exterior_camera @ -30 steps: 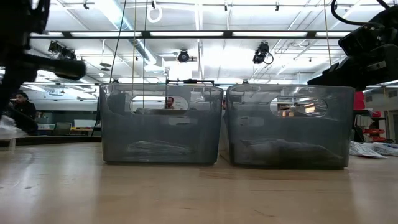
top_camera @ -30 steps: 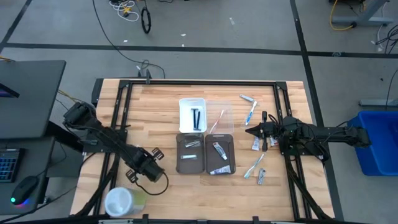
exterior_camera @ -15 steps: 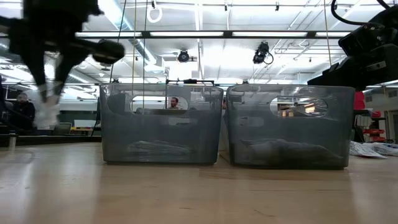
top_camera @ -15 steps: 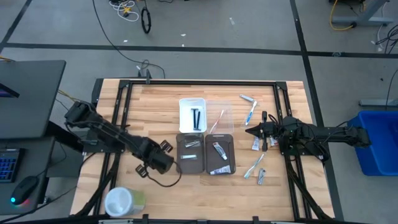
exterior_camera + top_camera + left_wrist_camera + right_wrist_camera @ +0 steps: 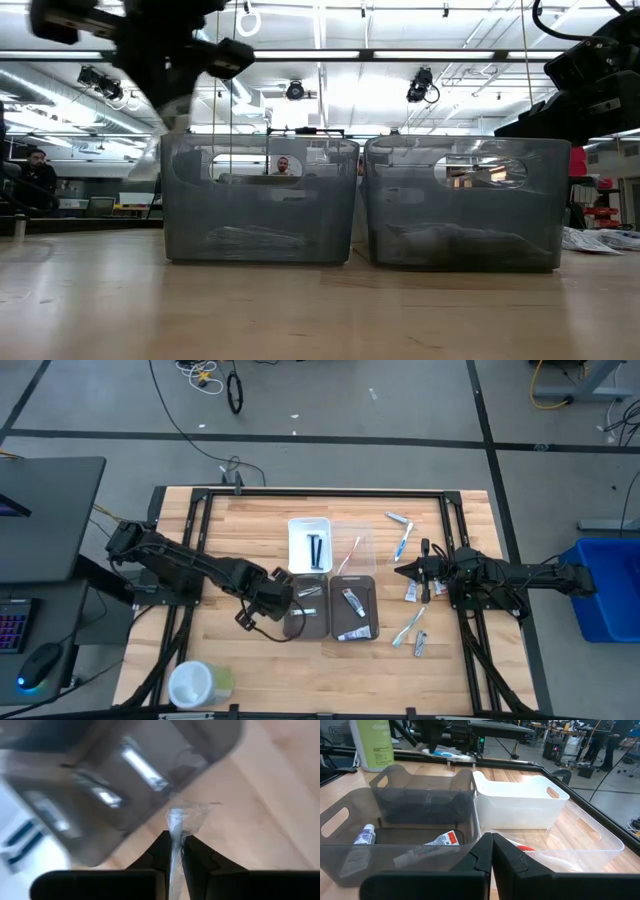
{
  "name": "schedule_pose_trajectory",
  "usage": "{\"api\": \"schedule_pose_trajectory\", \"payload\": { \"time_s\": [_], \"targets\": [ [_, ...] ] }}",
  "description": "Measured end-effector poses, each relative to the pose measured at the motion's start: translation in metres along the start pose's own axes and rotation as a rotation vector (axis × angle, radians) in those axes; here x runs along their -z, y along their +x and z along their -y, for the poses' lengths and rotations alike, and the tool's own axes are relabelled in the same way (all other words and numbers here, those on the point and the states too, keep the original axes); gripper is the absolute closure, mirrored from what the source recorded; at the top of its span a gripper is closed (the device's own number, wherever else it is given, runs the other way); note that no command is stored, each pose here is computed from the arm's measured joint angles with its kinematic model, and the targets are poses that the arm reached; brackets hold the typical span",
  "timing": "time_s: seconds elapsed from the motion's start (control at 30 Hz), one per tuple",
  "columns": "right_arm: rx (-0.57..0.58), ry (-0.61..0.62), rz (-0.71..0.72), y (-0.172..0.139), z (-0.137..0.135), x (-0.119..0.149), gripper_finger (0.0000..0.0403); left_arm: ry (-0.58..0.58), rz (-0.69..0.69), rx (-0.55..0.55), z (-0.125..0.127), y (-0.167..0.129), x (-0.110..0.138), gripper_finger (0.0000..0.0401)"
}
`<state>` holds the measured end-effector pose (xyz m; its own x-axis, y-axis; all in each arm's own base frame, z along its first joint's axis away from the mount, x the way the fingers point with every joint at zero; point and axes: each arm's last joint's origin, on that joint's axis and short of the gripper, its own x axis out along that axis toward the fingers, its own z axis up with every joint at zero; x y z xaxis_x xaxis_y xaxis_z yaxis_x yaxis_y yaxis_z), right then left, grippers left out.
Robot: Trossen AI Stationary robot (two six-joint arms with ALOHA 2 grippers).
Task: Pick & Place Travel size toiletries
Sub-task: Put the blue toothbrush into the transparent bin
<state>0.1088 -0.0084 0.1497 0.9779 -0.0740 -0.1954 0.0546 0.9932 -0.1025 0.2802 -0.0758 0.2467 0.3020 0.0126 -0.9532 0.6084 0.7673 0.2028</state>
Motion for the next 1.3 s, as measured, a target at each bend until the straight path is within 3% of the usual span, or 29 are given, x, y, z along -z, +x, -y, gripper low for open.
{"api": "schedule_pose_trajectory", "payload": {
  "time_s": [0.3, 0.5, 0.7, 1.3],
  "targets": [
    [0.000, 0.000, 0.000, 0.000, 0.000, 0.000, 0.0390, -0.051, 0.065, -0.127, -0.035, -0.013, -0.002, 0.0370],
    [0.000, 0.000, 0.000, 0.000, 0.000, 0.000, 0.0389, 0.011, 0.095, -0.256, -0.055, -0.022, -0.004, 0.0363],
    [0.000, 0.000, 0.000, 0.000, 0.000, 0.000, 0.0389, -0.017, 0.150, -0.362, -0.079, -0.035, -0.004, 0.0362],
    [-0.001, 0.000, -0.008, 0.001, 0.000, 0.000, 0.0390, 0.219, 0.133, -0.538, -0.146, -0.021, -0.039, 0.0360]
  ]
}}
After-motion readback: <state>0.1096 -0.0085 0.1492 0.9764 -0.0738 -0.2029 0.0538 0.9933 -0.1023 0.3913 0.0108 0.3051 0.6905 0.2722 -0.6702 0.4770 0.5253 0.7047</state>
